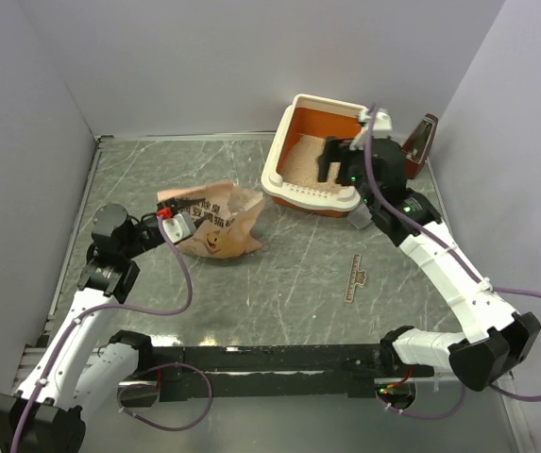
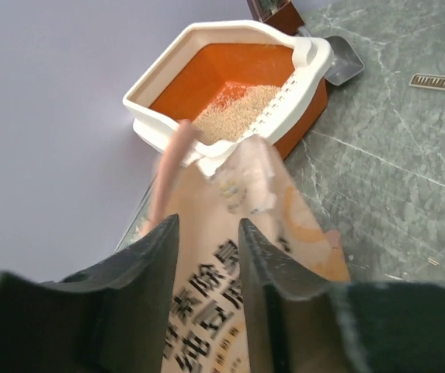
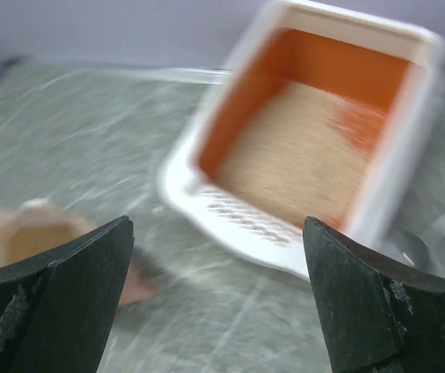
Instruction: Fill the litter box with clean litter
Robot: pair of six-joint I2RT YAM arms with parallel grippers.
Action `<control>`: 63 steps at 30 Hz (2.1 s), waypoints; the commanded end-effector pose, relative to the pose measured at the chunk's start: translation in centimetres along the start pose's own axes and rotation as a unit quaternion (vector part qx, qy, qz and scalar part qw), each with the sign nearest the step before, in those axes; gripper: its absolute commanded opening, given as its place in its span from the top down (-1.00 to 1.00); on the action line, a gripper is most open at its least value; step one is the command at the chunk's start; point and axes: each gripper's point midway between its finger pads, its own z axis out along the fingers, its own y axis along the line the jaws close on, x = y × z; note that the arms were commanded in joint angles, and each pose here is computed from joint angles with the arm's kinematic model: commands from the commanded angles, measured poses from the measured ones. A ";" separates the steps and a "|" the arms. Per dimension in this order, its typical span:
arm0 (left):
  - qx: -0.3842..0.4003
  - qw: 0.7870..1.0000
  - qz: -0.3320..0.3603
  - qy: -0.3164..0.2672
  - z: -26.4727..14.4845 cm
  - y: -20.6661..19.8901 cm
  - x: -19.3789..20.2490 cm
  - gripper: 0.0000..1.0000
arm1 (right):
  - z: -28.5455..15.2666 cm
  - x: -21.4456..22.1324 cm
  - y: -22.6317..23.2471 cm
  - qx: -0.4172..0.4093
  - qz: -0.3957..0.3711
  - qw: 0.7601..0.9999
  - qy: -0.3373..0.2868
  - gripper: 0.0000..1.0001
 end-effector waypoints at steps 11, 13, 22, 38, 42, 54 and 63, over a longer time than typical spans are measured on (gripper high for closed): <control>-0.062 0.997 0.013 -0.054 -2.1 2.0 -5.7 -0.94 | -0.5 11.6 -21.8 0.360 0.238 0.900 0.061 -0.89; -0.133 0.989 -0.015 -0.067 -2.9 4.3 -6.7 -0.94 | -0.1 14.0 -23.0 0.369 0.262 0.888 0.085 -0.86; -0.264 0.946 -0.179 -0.067 -4.3 8.6 -6.9 -0.94 | 3.6 20.9 -27.7 0.383 0.342 0.841 0.171 -0.63; -0.263 0.934 -0.237 -0.051 -3.5 8.3 -5.1 -0.94 | 8.2 24.8 -28.5 0.344 0.362 0.836 0.227 -0.21; -0.284 0.925 -0.247 -0.041 -3.7 9.2 -4.9 -0.94 | 8.7 25.4 -28.4 0.337 0.360 0.834 0.246 -0.09; -0.298 0.923 -0.240 -0.048 -4.2 9.4 -5.0 -0.94 | 8.6 26.6 -27.2 0.325 0.368 0.828 0.272 1.00; -0.300 0.918 -0.253 -0.051 -4.0 9.6 -5.1 -0.94 | 4.0 18.8 -26.0 0.381 0.275 0.863 0.184 1.00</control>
